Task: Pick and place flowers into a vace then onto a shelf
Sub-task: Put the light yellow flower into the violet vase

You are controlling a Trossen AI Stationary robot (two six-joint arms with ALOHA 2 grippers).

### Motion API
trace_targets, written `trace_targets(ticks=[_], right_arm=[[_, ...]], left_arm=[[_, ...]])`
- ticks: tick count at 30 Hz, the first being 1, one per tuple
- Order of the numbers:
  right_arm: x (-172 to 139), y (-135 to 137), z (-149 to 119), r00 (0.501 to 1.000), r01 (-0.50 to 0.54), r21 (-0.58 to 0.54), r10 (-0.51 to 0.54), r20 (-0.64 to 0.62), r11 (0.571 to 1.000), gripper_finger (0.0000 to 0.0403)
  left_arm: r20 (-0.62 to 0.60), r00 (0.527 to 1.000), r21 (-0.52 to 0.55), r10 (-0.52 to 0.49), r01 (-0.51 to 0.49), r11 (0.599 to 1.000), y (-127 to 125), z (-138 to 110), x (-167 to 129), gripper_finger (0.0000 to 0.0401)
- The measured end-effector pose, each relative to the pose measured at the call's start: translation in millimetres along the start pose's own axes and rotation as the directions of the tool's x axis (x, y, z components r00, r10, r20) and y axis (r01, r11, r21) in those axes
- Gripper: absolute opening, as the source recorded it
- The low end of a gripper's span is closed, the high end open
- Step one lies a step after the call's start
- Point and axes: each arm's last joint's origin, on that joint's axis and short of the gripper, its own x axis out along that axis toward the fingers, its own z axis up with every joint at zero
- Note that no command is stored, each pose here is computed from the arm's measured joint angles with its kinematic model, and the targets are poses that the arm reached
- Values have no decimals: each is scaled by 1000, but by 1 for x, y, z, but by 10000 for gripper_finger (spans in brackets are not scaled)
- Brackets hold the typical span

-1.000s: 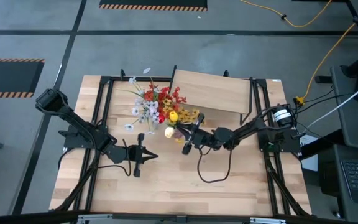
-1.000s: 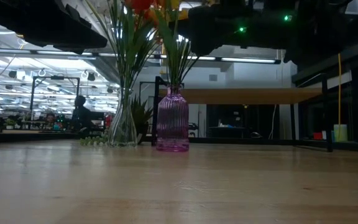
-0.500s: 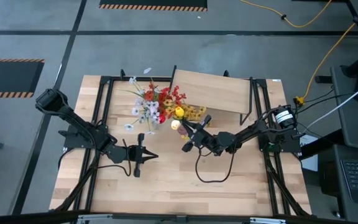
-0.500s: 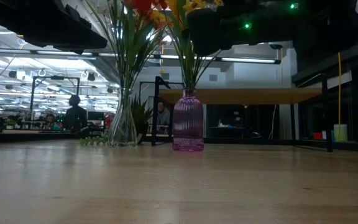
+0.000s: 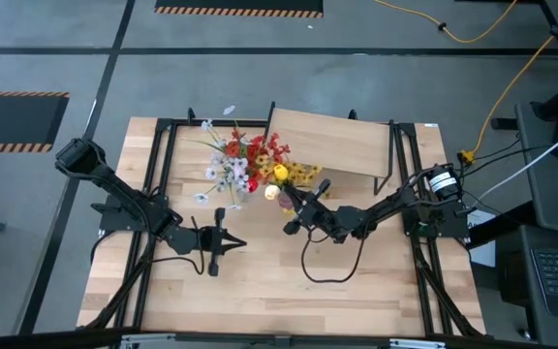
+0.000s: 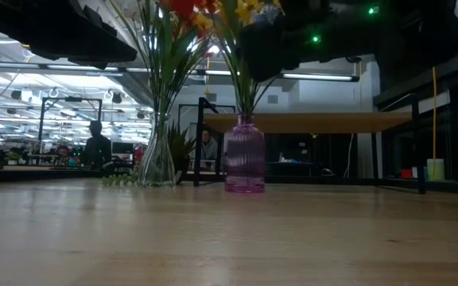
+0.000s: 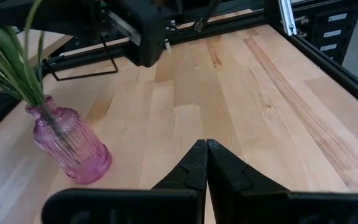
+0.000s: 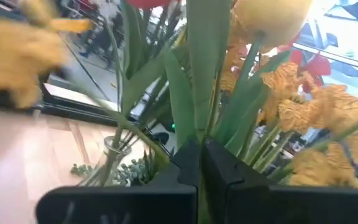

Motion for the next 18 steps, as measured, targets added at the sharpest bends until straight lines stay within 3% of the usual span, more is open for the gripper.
trace_targets(ticks=[11, 18], right_arm=[[0, 4, -5, 999, -22, 44, 24, -38, 999, 3], [0, 2, -2, 1000, -8, 70, 10, -18, 998, 32]], left_arm=[[0, 1000, -1, -5, 5, 1000, 0, 0, 0, 4], [0, 1000, -8, -5, 5, 1000, 0, 0, 0, 3]])
